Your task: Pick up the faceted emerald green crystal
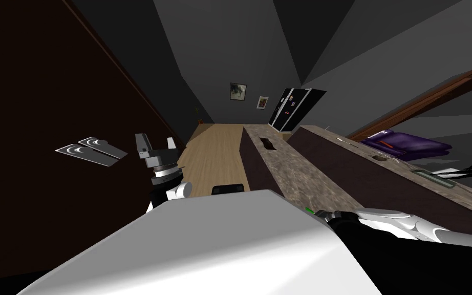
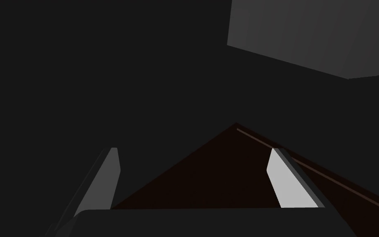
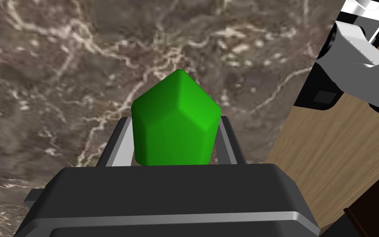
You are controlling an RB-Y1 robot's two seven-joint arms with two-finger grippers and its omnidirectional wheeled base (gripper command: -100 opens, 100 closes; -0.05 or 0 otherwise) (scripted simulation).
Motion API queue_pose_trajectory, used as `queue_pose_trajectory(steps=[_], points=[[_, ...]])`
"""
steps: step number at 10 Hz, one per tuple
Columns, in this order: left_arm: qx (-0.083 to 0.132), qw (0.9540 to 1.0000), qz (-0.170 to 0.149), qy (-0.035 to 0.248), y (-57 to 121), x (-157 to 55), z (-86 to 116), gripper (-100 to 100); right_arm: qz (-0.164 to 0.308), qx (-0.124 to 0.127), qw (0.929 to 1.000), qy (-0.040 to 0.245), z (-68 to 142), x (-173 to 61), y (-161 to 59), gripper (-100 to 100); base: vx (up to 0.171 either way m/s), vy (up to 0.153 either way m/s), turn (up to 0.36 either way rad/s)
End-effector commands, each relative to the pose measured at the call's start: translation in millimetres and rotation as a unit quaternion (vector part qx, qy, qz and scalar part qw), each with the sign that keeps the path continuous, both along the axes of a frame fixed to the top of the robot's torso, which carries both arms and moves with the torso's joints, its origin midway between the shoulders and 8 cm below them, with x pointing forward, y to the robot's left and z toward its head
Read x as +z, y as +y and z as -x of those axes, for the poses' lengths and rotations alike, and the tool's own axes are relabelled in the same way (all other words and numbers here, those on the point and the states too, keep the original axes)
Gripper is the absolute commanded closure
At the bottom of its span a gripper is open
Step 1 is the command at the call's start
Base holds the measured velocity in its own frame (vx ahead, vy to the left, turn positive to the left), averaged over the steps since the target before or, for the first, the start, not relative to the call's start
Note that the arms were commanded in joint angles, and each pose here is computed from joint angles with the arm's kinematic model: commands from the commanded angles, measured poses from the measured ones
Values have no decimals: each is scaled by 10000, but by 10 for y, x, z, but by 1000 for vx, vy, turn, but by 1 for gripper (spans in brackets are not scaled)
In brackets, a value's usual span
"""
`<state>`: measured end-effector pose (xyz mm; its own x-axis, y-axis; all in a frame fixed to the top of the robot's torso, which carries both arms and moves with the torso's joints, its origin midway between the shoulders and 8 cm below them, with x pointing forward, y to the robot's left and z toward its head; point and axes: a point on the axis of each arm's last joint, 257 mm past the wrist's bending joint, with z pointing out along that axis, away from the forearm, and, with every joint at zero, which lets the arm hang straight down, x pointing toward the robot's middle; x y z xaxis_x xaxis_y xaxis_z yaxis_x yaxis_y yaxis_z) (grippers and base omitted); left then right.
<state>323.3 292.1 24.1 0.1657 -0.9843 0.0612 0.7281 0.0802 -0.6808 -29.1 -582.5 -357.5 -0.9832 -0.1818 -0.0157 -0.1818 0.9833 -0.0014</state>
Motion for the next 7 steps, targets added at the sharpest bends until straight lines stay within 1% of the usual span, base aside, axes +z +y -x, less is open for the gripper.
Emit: queue_pose_trajectory(steps=[1, 2, 3, 4, 5, 7], points=[[0, 10000, 0, 0, 0, 0, 0, 0, 0, 0, 10000, 0, 0, 0, 0, 100, 0, 0, 0], [0, 10000, 0, 0, 0, 0, 0, 0, 0, 2, 10000, 0, -1, 0, 0, 0, 0, 0, 0], [0, 10000, 0, 0, 0, 0, 0, 0, 4, 57, 10000, 7, -113, 51, -114, 100, -12, 49, -84], [0, 10000, 0, 0, 0, 0, 0, 0, 4, 57, 10000, 7, -113, 51, -114, 100, -20, 68, -52], [0, 10000, 1, 0, 0, 0, 0, 0, 8, 100, 9999, 11, -205, 104, -205, 100, -23, 56, -74], [0, 10000, 1, 0, 0, 0, 0, 0, 11, 144, 9999, 12, -303, 159, -290, 100, -26, 56, -52]])
